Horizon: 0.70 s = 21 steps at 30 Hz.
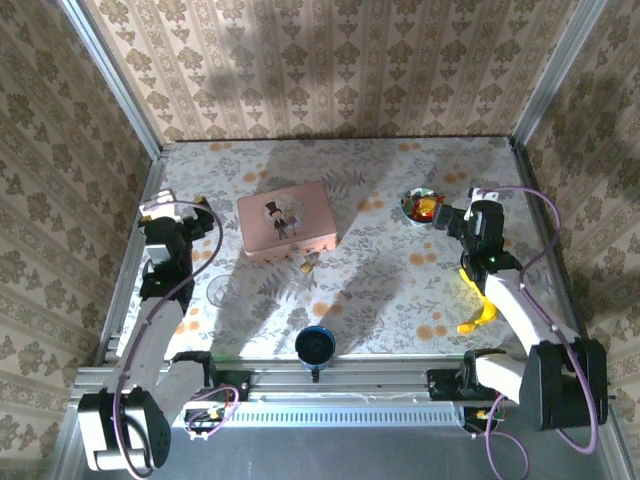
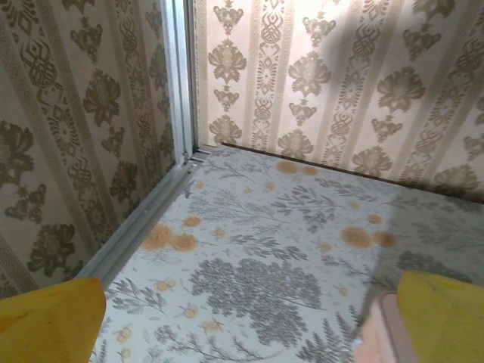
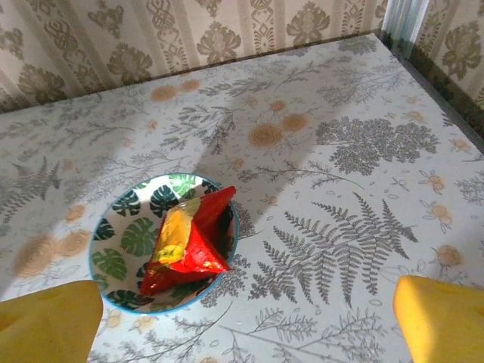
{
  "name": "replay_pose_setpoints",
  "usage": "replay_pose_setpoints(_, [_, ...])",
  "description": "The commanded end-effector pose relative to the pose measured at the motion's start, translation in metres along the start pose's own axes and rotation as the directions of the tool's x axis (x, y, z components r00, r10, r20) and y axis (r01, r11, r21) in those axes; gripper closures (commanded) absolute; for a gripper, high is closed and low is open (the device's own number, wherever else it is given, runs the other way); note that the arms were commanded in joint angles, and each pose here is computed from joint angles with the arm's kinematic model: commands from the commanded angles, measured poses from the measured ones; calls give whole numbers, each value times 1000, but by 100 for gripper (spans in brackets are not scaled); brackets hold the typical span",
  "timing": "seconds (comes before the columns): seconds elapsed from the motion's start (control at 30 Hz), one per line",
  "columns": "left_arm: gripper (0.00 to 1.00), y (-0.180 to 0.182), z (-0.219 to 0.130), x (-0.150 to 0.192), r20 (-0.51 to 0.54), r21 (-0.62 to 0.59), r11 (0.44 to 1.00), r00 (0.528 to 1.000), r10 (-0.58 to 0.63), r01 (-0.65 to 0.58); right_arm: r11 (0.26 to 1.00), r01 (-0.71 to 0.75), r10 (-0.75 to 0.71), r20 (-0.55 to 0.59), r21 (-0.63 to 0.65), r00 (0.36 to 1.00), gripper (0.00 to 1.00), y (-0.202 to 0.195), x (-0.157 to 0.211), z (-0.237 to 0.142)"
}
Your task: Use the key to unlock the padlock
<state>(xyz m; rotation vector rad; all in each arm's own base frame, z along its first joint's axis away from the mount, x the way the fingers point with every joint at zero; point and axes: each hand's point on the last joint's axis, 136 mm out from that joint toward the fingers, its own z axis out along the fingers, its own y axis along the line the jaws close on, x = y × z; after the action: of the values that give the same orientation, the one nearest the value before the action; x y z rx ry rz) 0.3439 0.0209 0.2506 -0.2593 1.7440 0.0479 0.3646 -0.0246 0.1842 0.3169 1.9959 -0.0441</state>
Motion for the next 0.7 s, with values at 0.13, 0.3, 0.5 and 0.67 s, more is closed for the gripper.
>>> replay_pose_setpoints(0.13, [0, -49, -24, 19, -122, 147, 988, 992, -32, 50, 997, -38, 47, -131, 64, 990, 0, 3, 14, -44])
replay_pose_setpoints(0.3, [0, -83, -34, 19, -140, 239, 969, 990, -34, 67, 999, 17, -10, -195, 35, 981, 0, 24, 28, -61])
replay_pose_setpoints(0.5, [0, -103, -41, 28, -173, 275, 959, 985, -26, 73, 998, 42, -56, -299, -55, 952, 0, 56, 53, -71])
replay_pose_setpoints(0.67, [0, -101, -41, 33, -184, 261, 960, 982, -51, 99, 991, 85, -120, -382, -107, 916, 0, 80, 68, -78])
